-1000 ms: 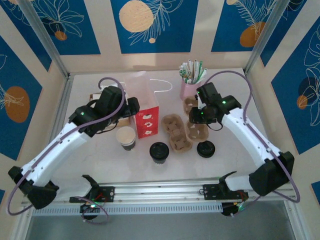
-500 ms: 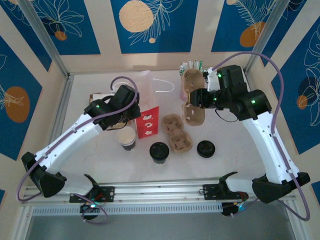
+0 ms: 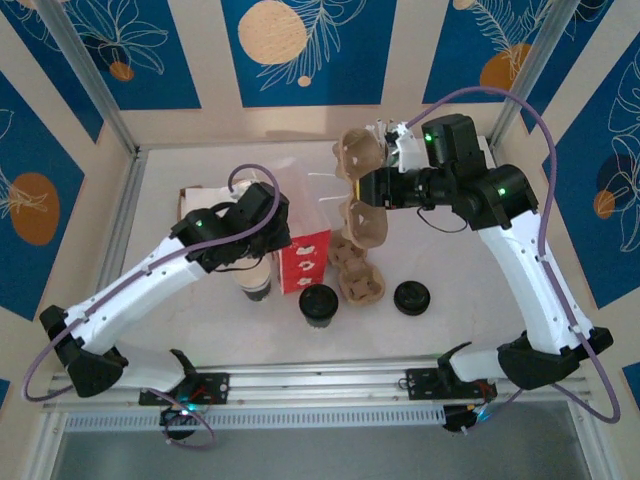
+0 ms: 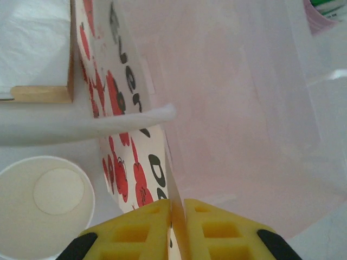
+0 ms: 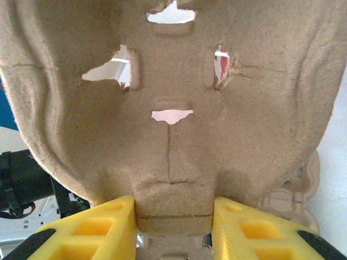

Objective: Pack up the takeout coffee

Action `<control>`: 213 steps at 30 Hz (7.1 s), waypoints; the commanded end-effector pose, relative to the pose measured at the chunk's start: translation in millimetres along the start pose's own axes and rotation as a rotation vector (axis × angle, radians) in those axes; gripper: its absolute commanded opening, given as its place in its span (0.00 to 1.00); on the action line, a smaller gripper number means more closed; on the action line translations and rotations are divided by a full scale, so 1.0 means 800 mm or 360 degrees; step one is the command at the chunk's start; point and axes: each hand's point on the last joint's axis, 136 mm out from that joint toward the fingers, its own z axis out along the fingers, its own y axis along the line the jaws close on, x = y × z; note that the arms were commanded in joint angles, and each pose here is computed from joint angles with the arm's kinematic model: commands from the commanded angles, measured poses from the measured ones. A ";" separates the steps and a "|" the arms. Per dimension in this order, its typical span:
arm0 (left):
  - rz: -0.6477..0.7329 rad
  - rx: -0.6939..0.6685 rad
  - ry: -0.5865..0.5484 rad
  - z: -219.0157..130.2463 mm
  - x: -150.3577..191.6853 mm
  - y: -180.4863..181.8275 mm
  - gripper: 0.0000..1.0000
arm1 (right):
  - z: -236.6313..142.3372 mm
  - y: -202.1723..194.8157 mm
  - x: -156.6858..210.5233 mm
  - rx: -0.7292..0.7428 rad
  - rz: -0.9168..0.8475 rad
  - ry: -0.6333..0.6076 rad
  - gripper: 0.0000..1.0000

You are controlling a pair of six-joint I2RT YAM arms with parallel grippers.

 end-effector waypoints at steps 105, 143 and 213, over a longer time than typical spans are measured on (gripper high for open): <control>-0.0045 0.0347 -0.0241 -0.034 -0.081 0.076 0.51 | 0.226 0.007 0.063 0.0054 0.0095 0.0878 0.34; -0.0047 0.0348 -0.0229 -0.026 -0.080 0.076 0.43 | 0.221 0.004 0.086 0.0142 -0.0013 0.0928 0.33; -0.0061 0.0341 -0.0221 -0.019 -0.069 0.088 0.43 | 0.288 -0.049 0.172 0.0803 -0.0330 0.1242 0.33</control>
